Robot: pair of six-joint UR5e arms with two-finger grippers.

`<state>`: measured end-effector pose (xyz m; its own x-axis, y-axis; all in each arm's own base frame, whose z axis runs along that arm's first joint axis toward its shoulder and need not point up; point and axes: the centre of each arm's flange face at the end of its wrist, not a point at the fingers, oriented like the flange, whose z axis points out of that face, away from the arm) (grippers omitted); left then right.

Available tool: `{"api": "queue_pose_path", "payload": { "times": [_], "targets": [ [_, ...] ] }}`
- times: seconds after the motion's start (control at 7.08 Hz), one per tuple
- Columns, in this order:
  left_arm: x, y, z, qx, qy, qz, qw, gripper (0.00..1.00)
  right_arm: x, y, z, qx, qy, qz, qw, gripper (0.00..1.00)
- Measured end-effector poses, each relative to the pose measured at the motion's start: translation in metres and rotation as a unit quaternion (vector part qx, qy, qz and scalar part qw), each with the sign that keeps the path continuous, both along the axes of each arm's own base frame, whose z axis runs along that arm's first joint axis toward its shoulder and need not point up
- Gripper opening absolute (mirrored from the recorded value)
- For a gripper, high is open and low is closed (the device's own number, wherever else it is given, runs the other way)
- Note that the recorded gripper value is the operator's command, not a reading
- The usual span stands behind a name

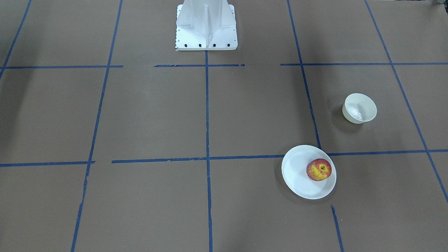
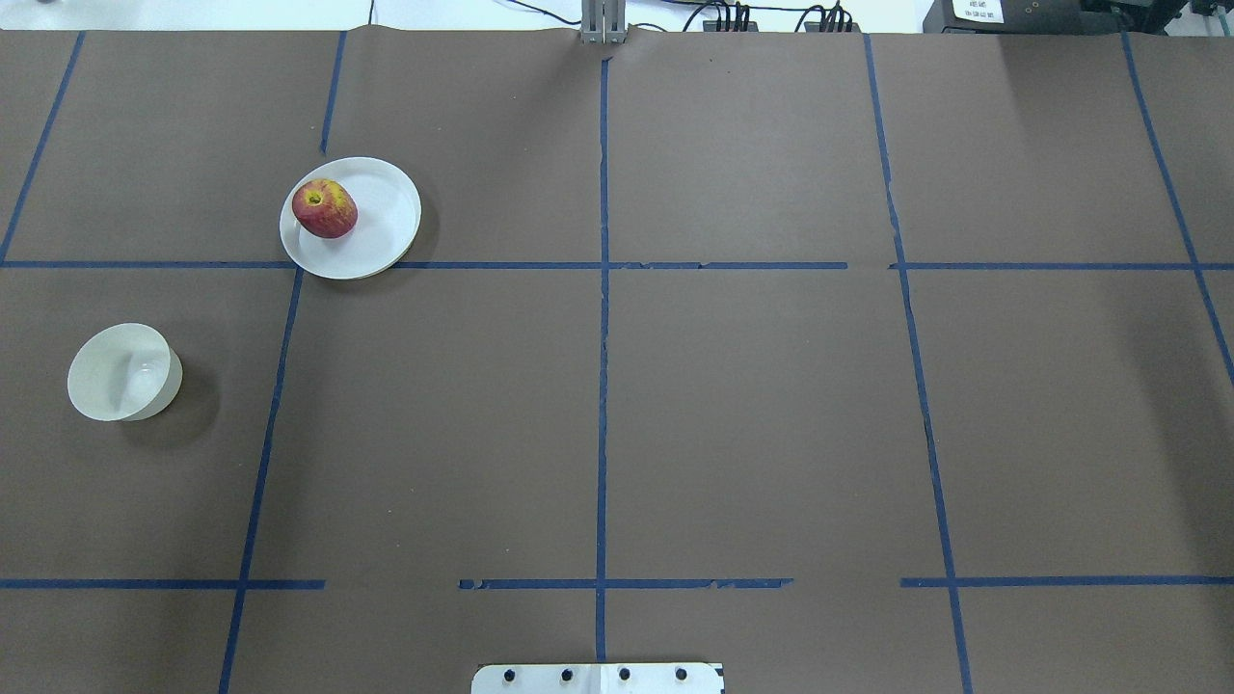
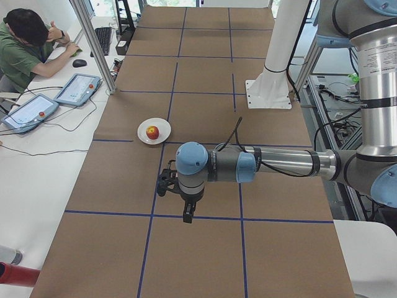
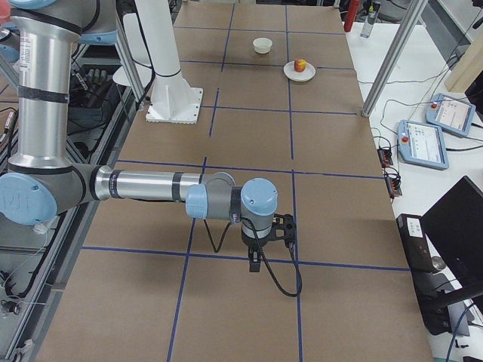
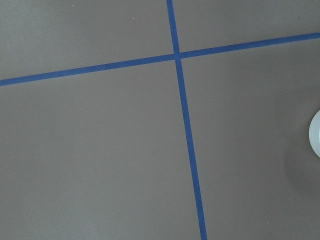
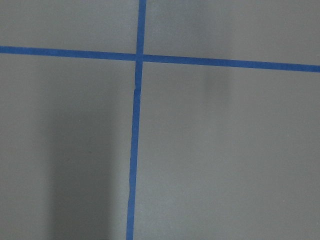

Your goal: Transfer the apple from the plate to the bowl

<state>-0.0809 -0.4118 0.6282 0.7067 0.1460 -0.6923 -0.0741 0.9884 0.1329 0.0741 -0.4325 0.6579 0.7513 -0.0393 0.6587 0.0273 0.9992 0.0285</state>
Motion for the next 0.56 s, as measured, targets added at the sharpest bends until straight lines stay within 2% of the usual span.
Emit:
{"api": "queue_pose_path", "payload": {
  "times": [0.28, 0.56],
  "targets": [
    [0.000, -0.003, -0.004, 0.005, 0.000, -0.001, 1.0000, 1.00, 0.000, 0.000, 0.000, 0.000, 0.000, 0.000, 1.0000, 1.00],
    [0.003, -0.024, -0.031, 0.012, 0.001, -0.022, 0.9997, 1.00, 0.000, 0.000, 0.000, 0.000, 0.000, 0.000, 1.0000, 1.00]
  ]
}}
